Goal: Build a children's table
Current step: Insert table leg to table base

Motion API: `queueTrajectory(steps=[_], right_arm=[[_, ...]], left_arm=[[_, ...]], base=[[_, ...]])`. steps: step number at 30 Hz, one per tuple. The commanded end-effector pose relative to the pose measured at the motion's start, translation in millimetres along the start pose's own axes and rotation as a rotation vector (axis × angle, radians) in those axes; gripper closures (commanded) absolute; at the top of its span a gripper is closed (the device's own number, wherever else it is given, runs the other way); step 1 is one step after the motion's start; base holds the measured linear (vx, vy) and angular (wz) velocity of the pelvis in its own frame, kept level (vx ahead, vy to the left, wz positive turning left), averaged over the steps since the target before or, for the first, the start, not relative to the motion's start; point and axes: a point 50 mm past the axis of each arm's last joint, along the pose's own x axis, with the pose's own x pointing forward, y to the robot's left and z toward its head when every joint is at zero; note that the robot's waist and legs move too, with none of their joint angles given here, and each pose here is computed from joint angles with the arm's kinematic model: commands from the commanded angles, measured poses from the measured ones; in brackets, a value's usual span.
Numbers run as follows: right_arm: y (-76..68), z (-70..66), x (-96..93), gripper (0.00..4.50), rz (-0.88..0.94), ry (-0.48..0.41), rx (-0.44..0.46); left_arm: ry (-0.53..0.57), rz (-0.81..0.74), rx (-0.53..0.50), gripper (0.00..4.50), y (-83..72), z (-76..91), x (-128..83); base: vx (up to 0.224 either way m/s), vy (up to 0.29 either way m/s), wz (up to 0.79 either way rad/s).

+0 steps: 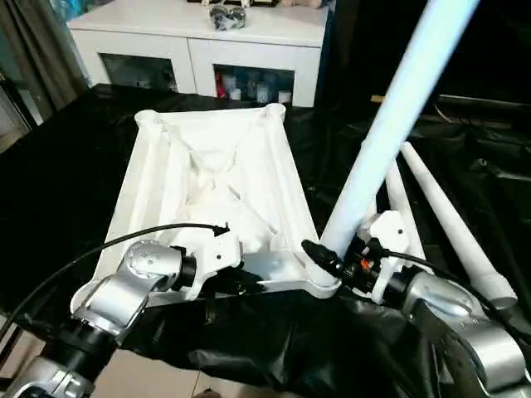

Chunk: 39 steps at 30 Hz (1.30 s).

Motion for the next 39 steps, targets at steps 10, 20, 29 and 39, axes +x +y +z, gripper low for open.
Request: queueTrajectory(steps=[10, 20, 29, 39], right_arm=[[-26.8, -0.8, 21.6, 2.61, -0.028, 0.05, -0.023], [-34.6, -10.7, 22.5, 2.61, -0.013, 0.066, 0.05], [-35.7, -26.1, 15.4, 2.61, -0.057, -0.041, 0.224], [-29.9, -51.3, 7.6, 2.61, -0.097, -0.044, 0.246]], left_arm=[[0.0, 0.089, 0.022, 4.5, 24.5, 7.1, 2], [-0.019, 0.084, 0.035, 4.5, 31.1, 10.6, 4], [-0.034, 0.104, 0.032, 4.5, 33.8, 11.6, 4], [-0.041, 0.127, 0.032, 4.5, 39.6, 14.0, 5]], base=[[0.0, 0.0, 0.0], [0.0, 0.0, 0.0], [0.0, 0.0, 0.0], [0.0, 0.0, 0.0]])
